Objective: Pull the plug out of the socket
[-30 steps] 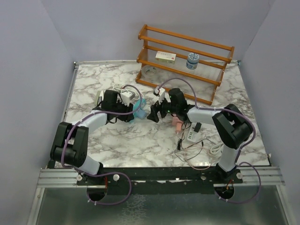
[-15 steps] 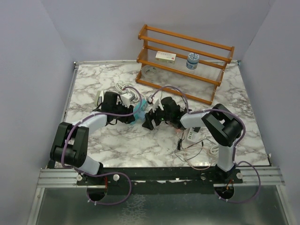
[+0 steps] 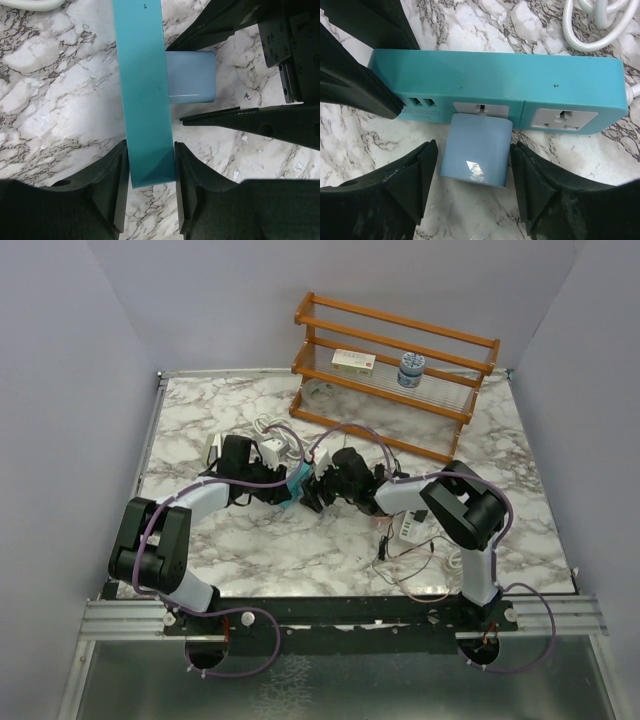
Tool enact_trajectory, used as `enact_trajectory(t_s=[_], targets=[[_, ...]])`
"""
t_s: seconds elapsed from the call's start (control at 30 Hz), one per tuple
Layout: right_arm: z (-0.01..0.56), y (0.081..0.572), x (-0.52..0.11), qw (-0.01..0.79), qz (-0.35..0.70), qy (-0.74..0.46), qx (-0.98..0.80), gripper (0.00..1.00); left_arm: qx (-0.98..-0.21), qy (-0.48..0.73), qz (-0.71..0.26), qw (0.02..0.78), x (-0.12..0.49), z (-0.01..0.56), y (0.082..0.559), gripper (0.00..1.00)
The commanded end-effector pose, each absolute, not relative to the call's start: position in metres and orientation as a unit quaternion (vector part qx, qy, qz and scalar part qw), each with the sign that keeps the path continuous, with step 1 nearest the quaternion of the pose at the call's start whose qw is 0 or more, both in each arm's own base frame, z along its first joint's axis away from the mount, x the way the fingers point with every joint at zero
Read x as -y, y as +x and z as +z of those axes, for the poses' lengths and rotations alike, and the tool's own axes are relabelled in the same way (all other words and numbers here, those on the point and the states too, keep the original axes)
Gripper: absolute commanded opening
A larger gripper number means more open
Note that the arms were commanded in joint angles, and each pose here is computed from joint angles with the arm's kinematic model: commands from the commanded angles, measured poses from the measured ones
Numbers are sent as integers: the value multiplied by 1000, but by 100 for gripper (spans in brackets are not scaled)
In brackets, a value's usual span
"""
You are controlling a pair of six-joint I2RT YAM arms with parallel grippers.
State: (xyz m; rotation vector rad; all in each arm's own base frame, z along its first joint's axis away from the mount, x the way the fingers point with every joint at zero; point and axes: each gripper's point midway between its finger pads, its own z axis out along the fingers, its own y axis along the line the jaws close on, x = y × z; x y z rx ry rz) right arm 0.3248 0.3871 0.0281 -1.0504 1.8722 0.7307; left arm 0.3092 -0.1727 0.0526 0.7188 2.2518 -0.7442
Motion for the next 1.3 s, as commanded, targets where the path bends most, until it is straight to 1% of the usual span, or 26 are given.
enact_trajectory(t_s=[0.0, 0.23, 0.47, 0.57, 0.67, 0.7, 0.87, 1.03, 1.17, 1.27], targets=[[10, 326, -381, 420, 251, -428, -759, 64, -861, 281, -305, 294, 178, 43, 295, 0], [7, 325, -378, 421, 236, -423, -767, 47, -868, 275, -286, 297, 173, 40, 300, 0], [0, 325, -376, 406, 225, -388, -796, 27, -874, 266, -273, 301, 169, 38, 304, 0], [2, 329, -372, 406, 212, -371, -808, 14, -877, 258, -264, 307, 166, 38, 307, 0], [6, 329, -371, 402, 215, -351, -818, 3, -882, 249, -245, 316, 160, 37, 312, 0], [8, 329, -372, 401, 218, -350, -818, 1, -884, 247, -238, 318, 159, 36, 313, 0], [9, 322, -376, 400, 234, -374, -803, 1, -887, 243, -219, 325, 153, 36, 317, 0], [15, 306, -385, 402, 270, -431, -762, 1, -890, 236, -199, 335, 146, 34, 321, 0], [12, 315, -380, 404, 253, -401, -782, 1, -891, 230, -194, 340, 144, 35, 324, 0], [5, 321, -376, 391, 237, -361, -813, 1, -893, 225, -188, 342, 141, 34, 325, 0]])
